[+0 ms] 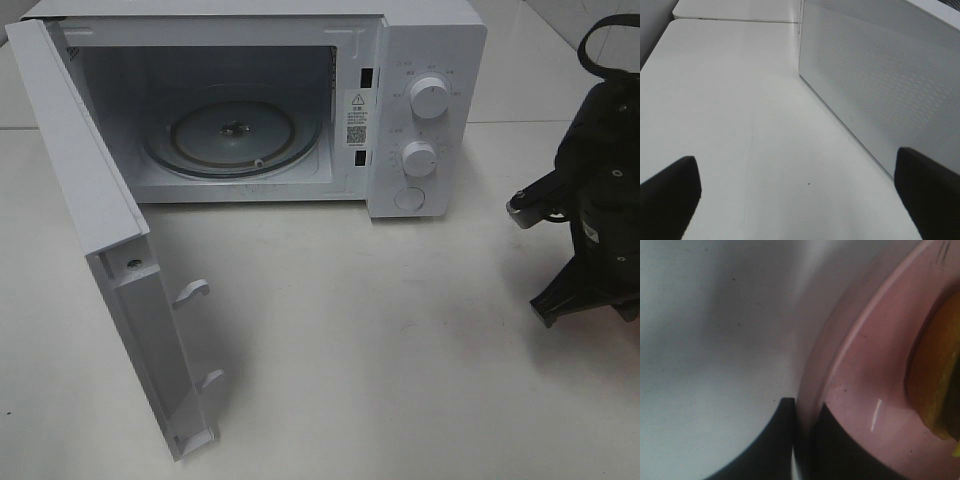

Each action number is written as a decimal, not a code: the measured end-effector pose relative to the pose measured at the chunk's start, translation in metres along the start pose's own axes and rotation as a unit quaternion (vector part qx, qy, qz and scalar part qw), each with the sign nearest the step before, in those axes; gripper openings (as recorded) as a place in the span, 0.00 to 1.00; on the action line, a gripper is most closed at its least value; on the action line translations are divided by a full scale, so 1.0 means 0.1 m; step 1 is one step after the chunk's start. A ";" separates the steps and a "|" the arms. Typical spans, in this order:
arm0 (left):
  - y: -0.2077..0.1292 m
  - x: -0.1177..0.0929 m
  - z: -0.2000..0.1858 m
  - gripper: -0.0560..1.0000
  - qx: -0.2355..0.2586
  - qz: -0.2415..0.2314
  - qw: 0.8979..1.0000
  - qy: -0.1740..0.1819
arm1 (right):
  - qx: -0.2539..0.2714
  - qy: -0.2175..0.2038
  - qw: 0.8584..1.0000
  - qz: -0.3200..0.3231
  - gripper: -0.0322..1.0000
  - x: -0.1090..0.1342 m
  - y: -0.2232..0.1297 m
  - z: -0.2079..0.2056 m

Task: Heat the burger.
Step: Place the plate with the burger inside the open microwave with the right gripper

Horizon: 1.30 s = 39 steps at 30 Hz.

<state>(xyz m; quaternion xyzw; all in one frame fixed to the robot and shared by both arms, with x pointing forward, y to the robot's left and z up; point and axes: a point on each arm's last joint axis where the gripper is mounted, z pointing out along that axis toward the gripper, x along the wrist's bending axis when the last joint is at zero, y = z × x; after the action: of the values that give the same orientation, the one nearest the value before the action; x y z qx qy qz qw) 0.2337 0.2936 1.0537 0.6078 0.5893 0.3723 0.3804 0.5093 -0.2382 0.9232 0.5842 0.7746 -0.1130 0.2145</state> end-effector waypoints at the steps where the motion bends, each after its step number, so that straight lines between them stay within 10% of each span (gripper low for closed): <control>1: 0.00 0.00 0.00 0.97 0.000 0.000 1.000 0.000 | 0.000 0.000 1.000 0.000 0.10 0.00 0.00 0.00; 39: 0.00 0.00 0.00 0.97 0.000 0.000 1.000 0.000 | -0.115 0.000 0.975 -0.188 0.10 0.67 -0.57 -0.99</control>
<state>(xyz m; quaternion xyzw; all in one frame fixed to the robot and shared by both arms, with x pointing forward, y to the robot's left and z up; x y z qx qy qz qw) 0.2337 0.2936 1.0537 0.6078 0.5893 0.3723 0.3804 0.4203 -0.1549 0.9747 0.3996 0.8782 -0.0614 0.2557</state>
